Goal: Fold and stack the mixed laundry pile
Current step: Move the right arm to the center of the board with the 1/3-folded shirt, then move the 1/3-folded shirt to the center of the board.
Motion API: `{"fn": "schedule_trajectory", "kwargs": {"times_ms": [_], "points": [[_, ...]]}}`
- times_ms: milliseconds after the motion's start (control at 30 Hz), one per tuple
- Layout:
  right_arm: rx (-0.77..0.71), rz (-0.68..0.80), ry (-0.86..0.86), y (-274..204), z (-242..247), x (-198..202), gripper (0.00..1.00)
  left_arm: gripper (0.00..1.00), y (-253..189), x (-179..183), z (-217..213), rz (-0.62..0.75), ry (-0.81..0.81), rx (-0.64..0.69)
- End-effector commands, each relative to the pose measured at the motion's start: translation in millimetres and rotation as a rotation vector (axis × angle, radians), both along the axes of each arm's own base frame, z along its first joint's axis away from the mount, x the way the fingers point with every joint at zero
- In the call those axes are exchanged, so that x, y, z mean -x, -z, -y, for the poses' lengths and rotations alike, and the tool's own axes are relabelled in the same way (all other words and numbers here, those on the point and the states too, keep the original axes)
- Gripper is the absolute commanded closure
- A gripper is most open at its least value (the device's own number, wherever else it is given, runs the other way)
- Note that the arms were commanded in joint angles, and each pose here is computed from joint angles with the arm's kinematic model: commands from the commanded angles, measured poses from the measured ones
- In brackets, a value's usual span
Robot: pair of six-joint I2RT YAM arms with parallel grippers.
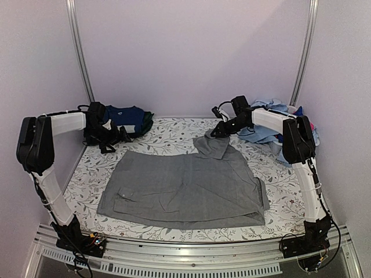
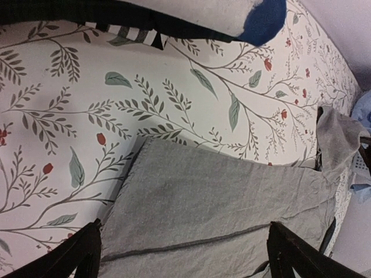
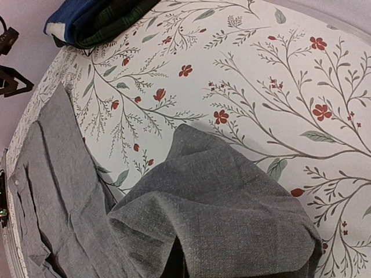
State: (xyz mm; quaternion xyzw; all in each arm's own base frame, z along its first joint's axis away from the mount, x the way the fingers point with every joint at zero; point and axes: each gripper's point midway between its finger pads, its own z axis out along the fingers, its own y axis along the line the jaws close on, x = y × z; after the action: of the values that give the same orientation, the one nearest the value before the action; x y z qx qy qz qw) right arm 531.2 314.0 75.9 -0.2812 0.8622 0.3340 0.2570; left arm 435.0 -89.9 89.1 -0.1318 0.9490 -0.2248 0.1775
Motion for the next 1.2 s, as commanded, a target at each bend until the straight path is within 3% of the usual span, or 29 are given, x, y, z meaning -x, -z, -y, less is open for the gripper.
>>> {"fn": "schedule_trajectory", "kwargs": {"times_ms": [0,133,267,367,433,467,500,567,600,700,800,1000,1167], "points": [[-0.105,0.168,-0.001,-84,-8,-14,1.00,0.00,7,1,-1,-0.011,0.004,0.012],[-0.230,0.362,0.074,-160,-4,-39,1.00,0.00,7,1,-1,-0.015,0.005,0.015],[-0.389,0.422,0.170,-202,6,-71,1.00,0.00,6,0,-2,-0.016,0.008,0.008],[-0.464,0.389,0.259,-189,9,-94,1.00,0.00,4,0,-2,-0.010,0.009,0.005],[-0.486,0.333,0.325,-170,10,-106,0.93,0.00,4,1,-3,-0.011,0.008,0.007],[-0.475,0.285,0.369,-149,12,-114,0.89,0.00,4,1,-3,-0.012,0.006,0.004],[-0.451,0.249,0.422,-134,17,-119,0.77,0.00,4,2,-4,-0.012,0.004,0.002],[-0.384,0.160,0.528,-100,30,-124,0.42,0.00,2,3,-5,-0.009,0.002,0.000],[-0.346,0.134,0.574,-89,37,-124,0.33,0.00,2,3,-6,-0.007,0.002,-0.002],[-0.275,0.096,0.602,-74,51,-112,0.21,0.00,1,3,-3,0.005,0.021,0.012],[-0.181,0.106,0.590,-79,67,-98,0.02,0.00,-7,1,6,0.042,0.058,0.026],[-0.033,0.109,0.516,-93,87,-62,0.02,0.00,-18,7,39,0.096,0.177,0.037],[-0.132,-0.063,0.329,-89,63,9,0.19,0.00,-8,31,78,0.069,0.294,0.065]]}}
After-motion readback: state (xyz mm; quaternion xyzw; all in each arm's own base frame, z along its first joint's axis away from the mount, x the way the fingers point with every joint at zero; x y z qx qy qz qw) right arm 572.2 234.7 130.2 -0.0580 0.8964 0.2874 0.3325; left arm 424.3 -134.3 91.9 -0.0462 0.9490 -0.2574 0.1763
